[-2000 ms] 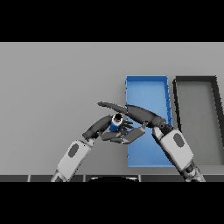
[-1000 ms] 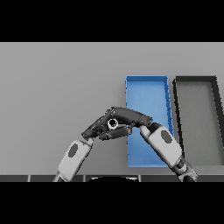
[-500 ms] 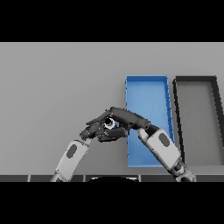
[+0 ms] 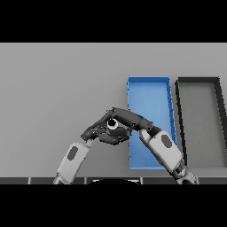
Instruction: Pick up the blue pipe and place it into the blue bin.
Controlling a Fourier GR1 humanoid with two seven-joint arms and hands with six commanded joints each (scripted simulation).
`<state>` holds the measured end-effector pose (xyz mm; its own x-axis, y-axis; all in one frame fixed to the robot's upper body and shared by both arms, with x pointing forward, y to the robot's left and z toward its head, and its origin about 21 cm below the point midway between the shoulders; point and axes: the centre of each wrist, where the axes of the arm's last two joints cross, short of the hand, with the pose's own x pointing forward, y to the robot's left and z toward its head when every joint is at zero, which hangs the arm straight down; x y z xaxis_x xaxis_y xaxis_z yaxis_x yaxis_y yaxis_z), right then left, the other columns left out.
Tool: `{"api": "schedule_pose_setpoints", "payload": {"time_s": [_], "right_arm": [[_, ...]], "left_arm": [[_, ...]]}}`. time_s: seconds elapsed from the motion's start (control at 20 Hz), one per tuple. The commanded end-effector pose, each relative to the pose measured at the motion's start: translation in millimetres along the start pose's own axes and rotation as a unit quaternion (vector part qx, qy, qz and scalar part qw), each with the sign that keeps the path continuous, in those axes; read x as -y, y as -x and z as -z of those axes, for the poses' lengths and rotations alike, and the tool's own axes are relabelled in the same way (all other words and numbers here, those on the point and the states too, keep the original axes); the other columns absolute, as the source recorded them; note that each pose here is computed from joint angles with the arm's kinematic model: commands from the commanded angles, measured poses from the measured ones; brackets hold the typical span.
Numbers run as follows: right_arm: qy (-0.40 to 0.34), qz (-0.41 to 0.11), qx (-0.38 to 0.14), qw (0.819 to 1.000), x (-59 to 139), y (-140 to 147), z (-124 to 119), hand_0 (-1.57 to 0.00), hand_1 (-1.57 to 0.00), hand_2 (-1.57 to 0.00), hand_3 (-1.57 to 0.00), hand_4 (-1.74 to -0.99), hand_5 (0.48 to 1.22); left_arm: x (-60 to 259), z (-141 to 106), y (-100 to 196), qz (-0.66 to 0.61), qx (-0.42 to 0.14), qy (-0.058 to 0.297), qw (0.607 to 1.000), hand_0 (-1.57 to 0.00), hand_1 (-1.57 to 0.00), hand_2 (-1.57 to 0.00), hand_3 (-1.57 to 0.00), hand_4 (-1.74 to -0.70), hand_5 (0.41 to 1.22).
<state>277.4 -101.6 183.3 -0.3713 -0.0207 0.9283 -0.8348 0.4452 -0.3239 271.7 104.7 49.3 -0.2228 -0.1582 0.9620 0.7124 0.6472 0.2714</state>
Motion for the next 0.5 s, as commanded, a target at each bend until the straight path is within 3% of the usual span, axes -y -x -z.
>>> {"api": "schedule_pose_setpoints", "payload": {"time_s": [0.0,0.2,0.45], "right_arm": [[-0.001,0.018,0.005,1.000,1.3,-1,0,-1.57,-1.57,-1.57,-1.57,-1.741,1.220],[0.000,0.071,-0.001,0.997,16.1,-24,2,-1.57,-1.57,-1.57,-1.57,-1.741,1.221],[-0.003,0.083,0.076,0.994,54.3,-80,14,-1.57,-1.57,-1.57,-1.57,-1.741,1.221]], "left_arm": [[0,-2,1,0.001,0.000,-0.003,1.000,-0.04,-0.04,-0.04,-0.03,-0.94,0.495],[3,-1,3,0.007,-0.010,0.001,1.000,-0.02,-0.01,-0.01,-0.01,-0.91,0.470],[1,-5,6,-0.001,-0.024,0.004,1.000,0.00,0.00,0.00,0.00,-0.91,0.441]]}}
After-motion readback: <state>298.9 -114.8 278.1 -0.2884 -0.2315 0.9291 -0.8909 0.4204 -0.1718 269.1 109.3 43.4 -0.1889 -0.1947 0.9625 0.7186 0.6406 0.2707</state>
